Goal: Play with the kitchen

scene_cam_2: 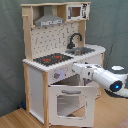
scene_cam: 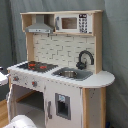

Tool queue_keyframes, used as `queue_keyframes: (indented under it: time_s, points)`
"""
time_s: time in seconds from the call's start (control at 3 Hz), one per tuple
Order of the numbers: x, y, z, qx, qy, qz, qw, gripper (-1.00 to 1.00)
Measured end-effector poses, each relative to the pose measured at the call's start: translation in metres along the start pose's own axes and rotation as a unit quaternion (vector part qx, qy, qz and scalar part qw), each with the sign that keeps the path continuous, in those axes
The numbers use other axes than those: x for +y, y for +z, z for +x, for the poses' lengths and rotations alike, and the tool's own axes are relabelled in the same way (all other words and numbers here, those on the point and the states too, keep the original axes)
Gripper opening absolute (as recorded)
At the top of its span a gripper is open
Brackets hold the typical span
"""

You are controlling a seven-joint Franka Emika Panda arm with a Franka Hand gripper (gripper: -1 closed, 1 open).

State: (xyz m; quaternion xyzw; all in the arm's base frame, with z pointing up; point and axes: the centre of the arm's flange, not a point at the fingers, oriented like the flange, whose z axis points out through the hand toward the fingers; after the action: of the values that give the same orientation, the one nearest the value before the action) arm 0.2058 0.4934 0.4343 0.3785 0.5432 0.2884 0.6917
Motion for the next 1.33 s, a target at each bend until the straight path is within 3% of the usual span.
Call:
queue_keyframes:
  time_s: [0.67, 1.33]
  points:
    - [-0.033, -0.002, -0.020, 0.037, -0.009, -0.004, 0.9993, 1.00]
    - [-0.067, -0.011, -0.054, 0.053, -0.027, 0.003, 0.9982, 1.00]
